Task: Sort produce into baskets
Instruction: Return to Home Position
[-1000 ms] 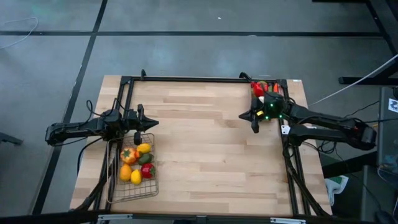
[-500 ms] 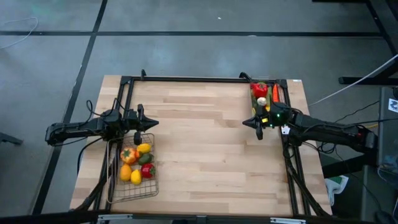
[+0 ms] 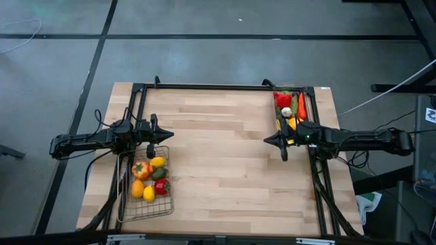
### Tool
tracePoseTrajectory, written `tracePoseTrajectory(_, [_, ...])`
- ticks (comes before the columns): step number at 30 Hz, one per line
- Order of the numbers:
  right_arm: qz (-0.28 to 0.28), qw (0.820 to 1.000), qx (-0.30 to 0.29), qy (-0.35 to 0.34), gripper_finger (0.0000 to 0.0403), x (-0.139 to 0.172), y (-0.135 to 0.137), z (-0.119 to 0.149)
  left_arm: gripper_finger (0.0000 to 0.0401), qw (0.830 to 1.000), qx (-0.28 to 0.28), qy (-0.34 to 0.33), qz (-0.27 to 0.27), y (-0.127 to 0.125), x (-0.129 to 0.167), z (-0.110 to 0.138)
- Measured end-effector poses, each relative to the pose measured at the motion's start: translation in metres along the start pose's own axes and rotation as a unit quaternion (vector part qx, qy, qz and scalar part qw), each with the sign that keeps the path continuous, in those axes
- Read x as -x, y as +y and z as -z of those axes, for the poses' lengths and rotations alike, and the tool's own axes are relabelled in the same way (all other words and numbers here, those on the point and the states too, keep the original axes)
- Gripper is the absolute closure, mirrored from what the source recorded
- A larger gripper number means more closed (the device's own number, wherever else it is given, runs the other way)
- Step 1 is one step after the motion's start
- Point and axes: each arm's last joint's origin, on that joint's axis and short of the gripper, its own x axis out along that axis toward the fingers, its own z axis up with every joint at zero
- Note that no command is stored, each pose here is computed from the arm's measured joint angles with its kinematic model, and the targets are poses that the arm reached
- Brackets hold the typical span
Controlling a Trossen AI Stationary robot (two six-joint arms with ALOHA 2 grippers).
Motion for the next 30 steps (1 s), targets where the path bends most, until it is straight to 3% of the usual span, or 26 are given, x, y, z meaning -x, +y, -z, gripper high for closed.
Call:
tracePoseTrajectory(11, [-0.029,0.996,0.060,-0.054,0.0391,0.019,0.006,-0.007,0.0391,1.000,0.000,0.000,0.000,0.000,0.000,0.000])
tracePoseTrajectory(30, [-0.028,0.997,0.062,-0.040,0.0391,0.036,0.006,0.003,0.0391,1.000,0.000,0.000,0.000,0.000,0.000,0.000])
